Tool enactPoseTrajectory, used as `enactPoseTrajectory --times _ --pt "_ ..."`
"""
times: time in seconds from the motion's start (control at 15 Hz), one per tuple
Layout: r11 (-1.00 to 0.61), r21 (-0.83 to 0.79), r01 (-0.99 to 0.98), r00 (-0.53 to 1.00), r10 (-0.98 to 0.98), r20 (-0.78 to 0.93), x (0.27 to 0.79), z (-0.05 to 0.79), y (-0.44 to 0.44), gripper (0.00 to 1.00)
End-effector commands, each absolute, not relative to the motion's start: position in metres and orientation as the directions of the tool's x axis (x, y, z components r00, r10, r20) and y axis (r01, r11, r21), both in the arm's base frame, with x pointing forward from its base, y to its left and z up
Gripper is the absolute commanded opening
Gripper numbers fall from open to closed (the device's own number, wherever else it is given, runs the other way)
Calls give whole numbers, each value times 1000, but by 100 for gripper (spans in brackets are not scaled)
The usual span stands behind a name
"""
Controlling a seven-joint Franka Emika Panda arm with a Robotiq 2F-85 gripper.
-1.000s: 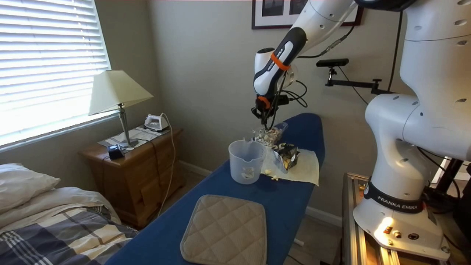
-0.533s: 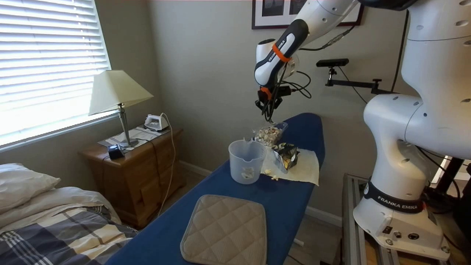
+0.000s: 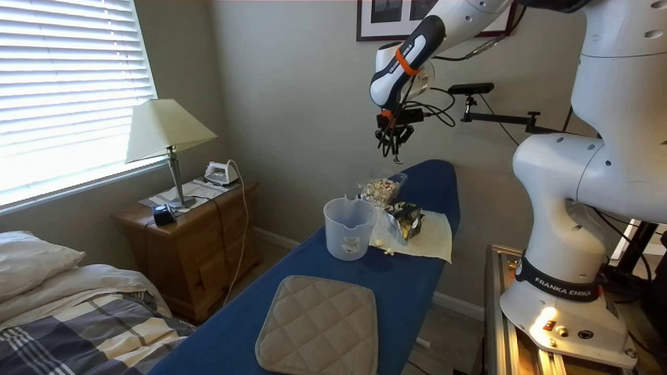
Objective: Get some of the contents of the clear bowl using the silver spoon
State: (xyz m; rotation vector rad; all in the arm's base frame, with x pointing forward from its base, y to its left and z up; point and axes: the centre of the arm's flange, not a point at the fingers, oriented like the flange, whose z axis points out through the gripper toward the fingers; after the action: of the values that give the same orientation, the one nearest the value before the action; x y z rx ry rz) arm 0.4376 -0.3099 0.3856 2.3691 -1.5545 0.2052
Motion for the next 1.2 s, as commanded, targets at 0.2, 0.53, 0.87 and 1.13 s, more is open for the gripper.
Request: enactPoseTrajectory --times 0.2,0.53,0.87,1.13 --pt "-324 175 -930 361 -896 258 397 413 -329 2" --pt "-325 173 -930 363 -885 290 374 414 -355 2" --pt "-288 194 -938 334 -901 278 357 395 -385 2" --pt "-295 240 -925 351 -904 245 345 368 -399 2"
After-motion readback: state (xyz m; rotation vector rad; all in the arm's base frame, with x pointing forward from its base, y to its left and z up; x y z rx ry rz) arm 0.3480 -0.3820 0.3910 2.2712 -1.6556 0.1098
